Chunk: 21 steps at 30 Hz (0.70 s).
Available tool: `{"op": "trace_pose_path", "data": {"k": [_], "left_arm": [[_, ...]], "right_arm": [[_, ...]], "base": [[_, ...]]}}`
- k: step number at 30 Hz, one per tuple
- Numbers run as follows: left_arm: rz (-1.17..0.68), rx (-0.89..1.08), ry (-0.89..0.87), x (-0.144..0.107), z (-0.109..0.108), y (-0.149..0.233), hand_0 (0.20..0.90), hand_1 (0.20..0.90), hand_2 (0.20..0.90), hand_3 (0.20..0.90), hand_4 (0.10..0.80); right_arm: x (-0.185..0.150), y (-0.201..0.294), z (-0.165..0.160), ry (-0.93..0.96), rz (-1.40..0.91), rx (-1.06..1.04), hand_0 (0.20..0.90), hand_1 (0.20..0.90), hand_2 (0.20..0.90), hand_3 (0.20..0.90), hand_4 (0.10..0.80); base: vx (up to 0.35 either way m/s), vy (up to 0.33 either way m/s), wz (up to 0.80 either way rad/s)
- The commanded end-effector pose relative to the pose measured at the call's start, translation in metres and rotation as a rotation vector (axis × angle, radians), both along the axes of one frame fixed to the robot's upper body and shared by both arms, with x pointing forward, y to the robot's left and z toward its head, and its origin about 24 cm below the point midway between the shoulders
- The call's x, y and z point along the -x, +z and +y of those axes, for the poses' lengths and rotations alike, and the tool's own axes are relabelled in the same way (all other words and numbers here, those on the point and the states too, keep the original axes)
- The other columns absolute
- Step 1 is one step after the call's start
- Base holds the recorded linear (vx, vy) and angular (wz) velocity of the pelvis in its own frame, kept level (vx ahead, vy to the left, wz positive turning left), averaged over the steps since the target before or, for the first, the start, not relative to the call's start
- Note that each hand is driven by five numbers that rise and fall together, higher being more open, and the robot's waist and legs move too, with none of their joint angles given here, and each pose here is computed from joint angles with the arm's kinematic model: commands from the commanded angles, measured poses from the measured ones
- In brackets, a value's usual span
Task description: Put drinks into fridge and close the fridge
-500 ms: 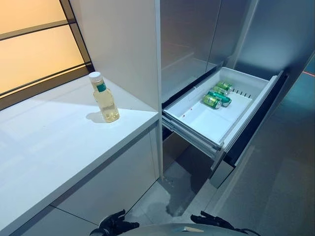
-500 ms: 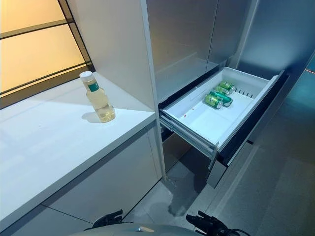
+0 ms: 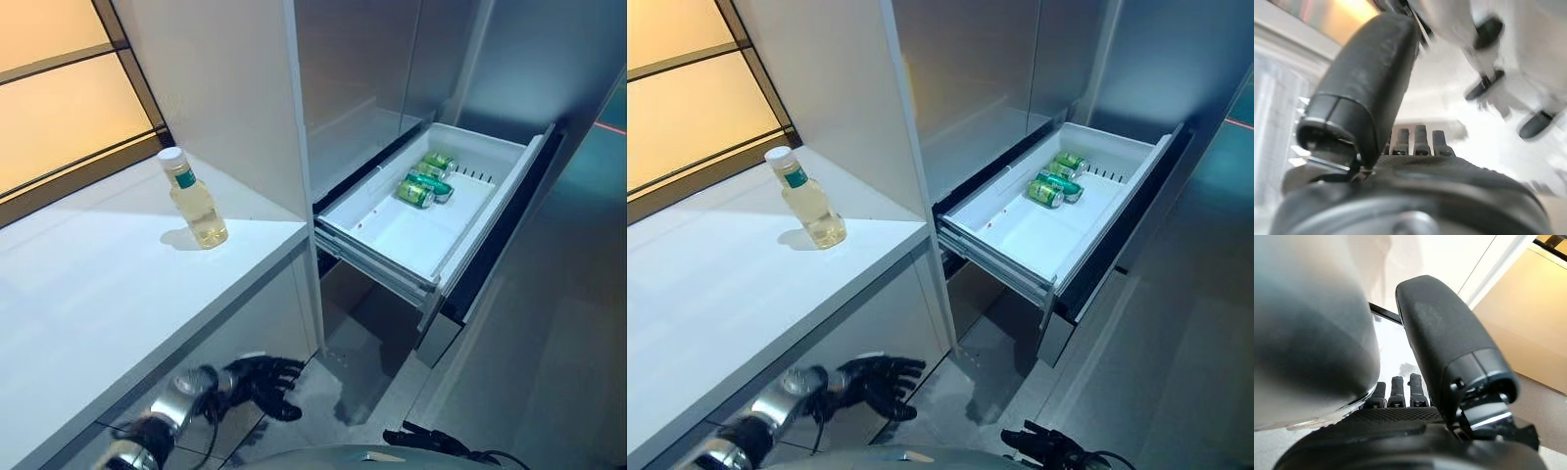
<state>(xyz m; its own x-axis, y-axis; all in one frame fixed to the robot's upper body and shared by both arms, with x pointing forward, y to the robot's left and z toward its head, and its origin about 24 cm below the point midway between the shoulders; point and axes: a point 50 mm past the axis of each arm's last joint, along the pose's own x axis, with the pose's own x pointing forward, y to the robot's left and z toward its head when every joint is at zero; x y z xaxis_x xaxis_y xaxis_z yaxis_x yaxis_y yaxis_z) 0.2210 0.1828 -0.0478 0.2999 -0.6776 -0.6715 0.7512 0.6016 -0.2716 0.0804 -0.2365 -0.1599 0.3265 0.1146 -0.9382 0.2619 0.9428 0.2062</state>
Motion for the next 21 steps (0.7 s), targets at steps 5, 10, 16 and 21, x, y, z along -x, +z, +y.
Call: {"op": "trace_pose_path", "data": {"k": [5, 10, 16, 21], "left_arm": [[-0.171, 0.679, -0.282, -0.038, -0.068, 0.134, 0.9, 0.9, 0.9, 0.9, 0.8], [-0.486, 1.048, -0.227, -0.044, -0.075, 0.216, 0.9, 0.9, 0.9, 0.9, 0.8], [-0.891, 1.273, -0.075, -0.039, -0.053, 0.286, 0.9, 0.9, 0.9, 0.9, 0.8], [-1.252, 1.25, 0.192, -0.04, -0.019, 0.322, 0.9, 0.9, 0.9, 0.9, 0.8]], "right_arm": [[-0.01, 0.001, 0.006, 0.044, -0.053, -0.018, 0.9, 0.9, 0.9, 0.9, 0.8], [0.0, -0.003, 0.014, 0.05, -0.031, -0.025, 0.9, 0.9, 0.9, 0.9, 0.8], [0.008, -0.007, 0.026, 0.066, -0.005, -0.037, 0.9, 0.9, 0.9, 0.9, 0.8], [0.01, -0.008, 0.031, 0.088, 0.009, -0.044, 0.9, 0.9, 0.9, 0.9, 0.8]], "base": [[0.041, -0.017, 0.03], [0.038, -0.03, 0.0], [0.035, -0.026, 0.06], [0.03, -0.018, 0.09]]}}
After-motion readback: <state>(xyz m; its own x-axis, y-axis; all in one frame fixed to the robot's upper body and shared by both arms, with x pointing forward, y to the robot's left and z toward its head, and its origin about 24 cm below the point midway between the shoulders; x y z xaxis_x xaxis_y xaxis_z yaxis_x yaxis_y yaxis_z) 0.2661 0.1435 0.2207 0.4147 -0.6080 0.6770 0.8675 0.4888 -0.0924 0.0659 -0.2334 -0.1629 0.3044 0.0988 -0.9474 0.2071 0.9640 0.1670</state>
